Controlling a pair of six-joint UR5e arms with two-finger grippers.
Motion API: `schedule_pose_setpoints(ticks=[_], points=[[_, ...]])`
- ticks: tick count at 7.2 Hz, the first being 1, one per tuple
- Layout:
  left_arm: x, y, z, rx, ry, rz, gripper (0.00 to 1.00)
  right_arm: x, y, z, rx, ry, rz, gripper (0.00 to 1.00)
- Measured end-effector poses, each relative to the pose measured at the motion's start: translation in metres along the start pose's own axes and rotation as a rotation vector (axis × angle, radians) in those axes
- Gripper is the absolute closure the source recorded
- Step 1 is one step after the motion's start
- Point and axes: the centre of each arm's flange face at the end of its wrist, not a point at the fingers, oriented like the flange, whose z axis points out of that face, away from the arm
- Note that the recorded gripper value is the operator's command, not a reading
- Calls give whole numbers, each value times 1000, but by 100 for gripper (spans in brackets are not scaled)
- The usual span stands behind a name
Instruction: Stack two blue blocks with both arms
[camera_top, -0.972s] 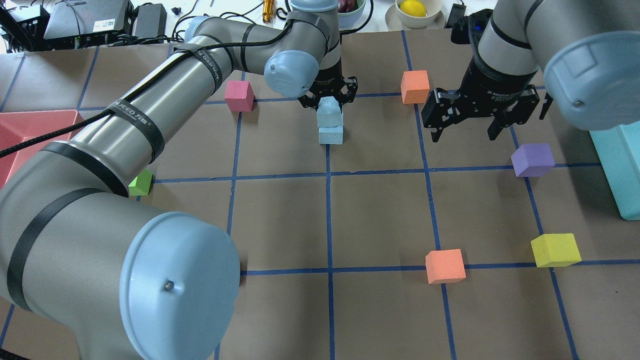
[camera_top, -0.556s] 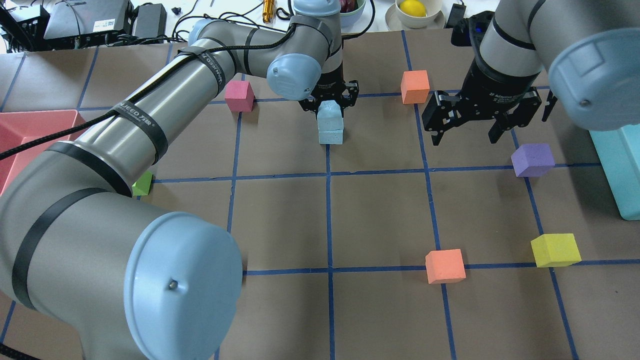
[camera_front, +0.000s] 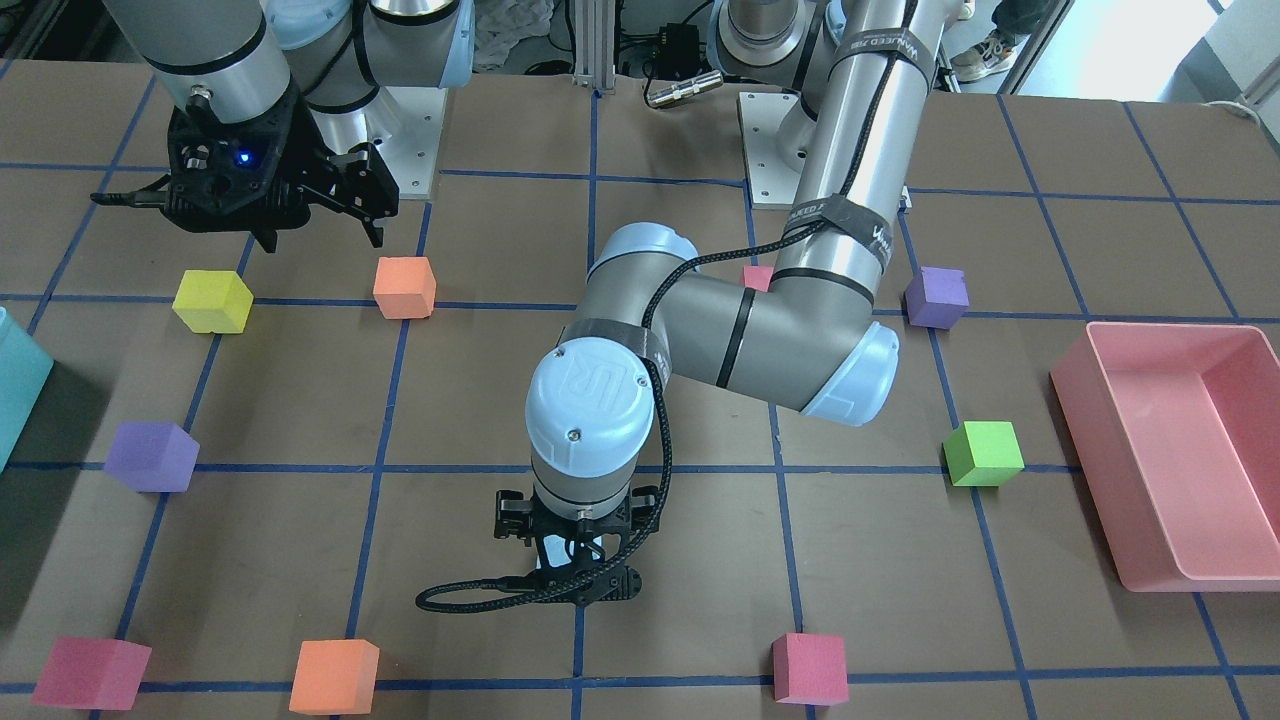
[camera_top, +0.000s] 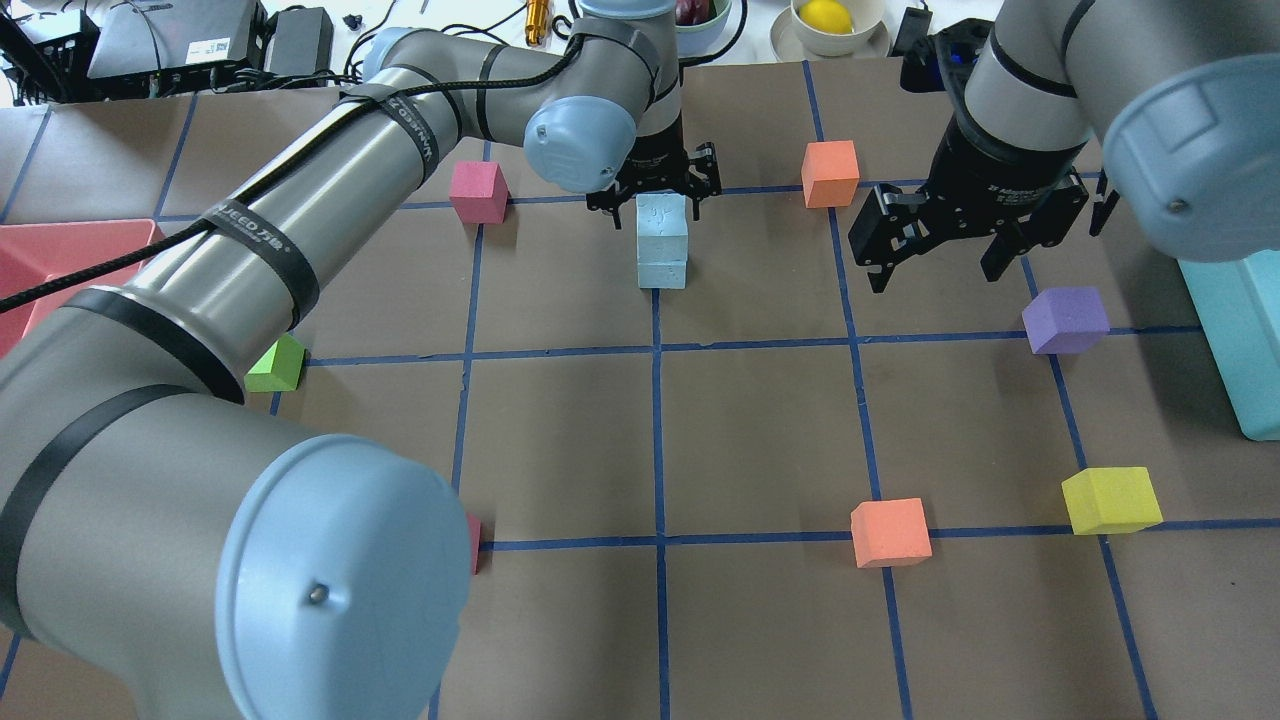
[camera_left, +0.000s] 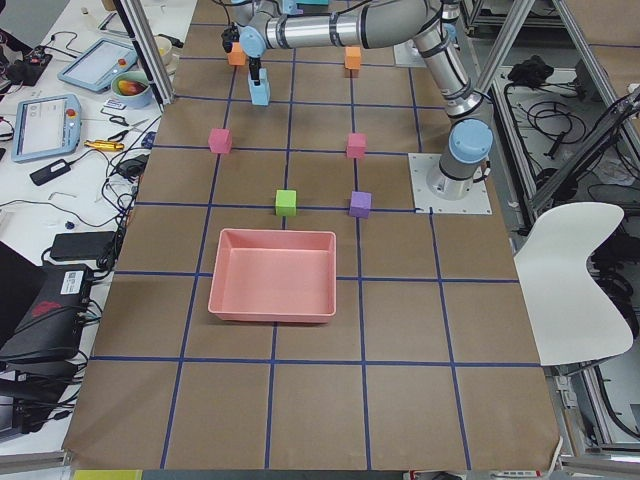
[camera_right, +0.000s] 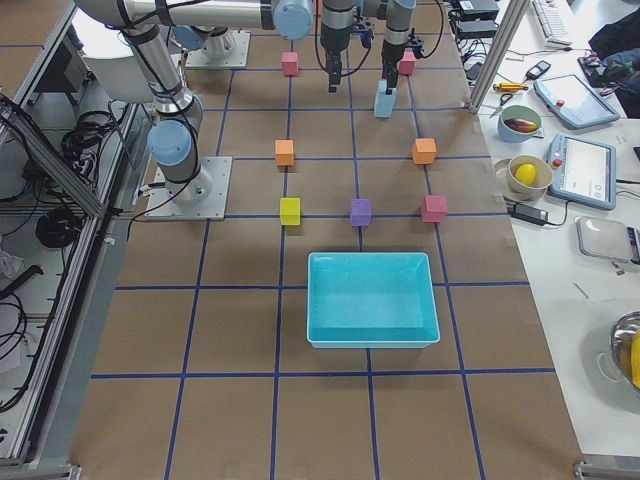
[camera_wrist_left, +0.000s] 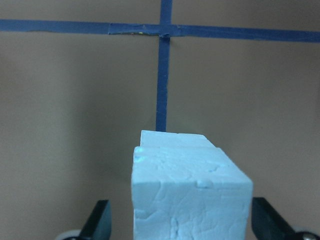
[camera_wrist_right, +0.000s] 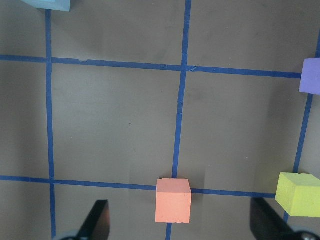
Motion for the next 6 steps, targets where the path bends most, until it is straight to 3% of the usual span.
schedule_pose_setpoints(ticks=[3, 6], points=[[-111, 26, -125, -100, -31, 90, 0, -1, 1, 1, -1, 4, -3, 0], [-180, 103, -209, -71, -61, 135, 0, 3, 3, 1, -22, 41, -3, 0]])
